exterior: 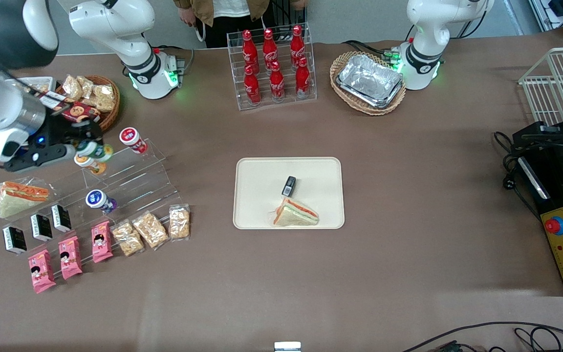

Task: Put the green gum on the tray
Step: 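Lift the green-capped bottle up off the rack with the right gripper, then carry the held bottle over the cream tray beside the black pack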

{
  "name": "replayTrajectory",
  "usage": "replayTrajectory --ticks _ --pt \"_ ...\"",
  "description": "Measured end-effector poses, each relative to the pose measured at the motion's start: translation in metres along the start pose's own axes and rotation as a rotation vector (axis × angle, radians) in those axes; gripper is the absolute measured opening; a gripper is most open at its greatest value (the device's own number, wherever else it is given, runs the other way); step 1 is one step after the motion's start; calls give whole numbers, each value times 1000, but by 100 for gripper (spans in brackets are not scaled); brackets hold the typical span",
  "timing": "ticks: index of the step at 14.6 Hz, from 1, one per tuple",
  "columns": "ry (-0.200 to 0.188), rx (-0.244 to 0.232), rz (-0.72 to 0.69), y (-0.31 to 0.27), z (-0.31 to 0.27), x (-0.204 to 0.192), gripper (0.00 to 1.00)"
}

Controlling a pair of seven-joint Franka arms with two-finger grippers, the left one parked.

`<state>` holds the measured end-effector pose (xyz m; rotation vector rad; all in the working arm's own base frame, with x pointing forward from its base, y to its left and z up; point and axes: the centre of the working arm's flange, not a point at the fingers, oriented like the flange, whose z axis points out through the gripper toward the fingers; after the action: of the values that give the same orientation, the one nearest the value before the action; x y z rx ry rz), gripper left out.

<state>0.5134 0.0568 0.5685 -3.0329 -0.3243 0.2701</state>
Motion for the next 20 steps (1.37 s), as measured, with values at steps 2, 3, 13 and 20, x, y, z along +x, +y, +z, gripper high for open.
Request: replayTrajectory --ticks 2,3,13,20 --pt "7 -11 57 -57 -9 2 58" --pt "6 -20 87 -89 -7 1 58" --pt "38 -86 293 -311 137 44 58" --pt "82 -90 275 -331 278 72 58"
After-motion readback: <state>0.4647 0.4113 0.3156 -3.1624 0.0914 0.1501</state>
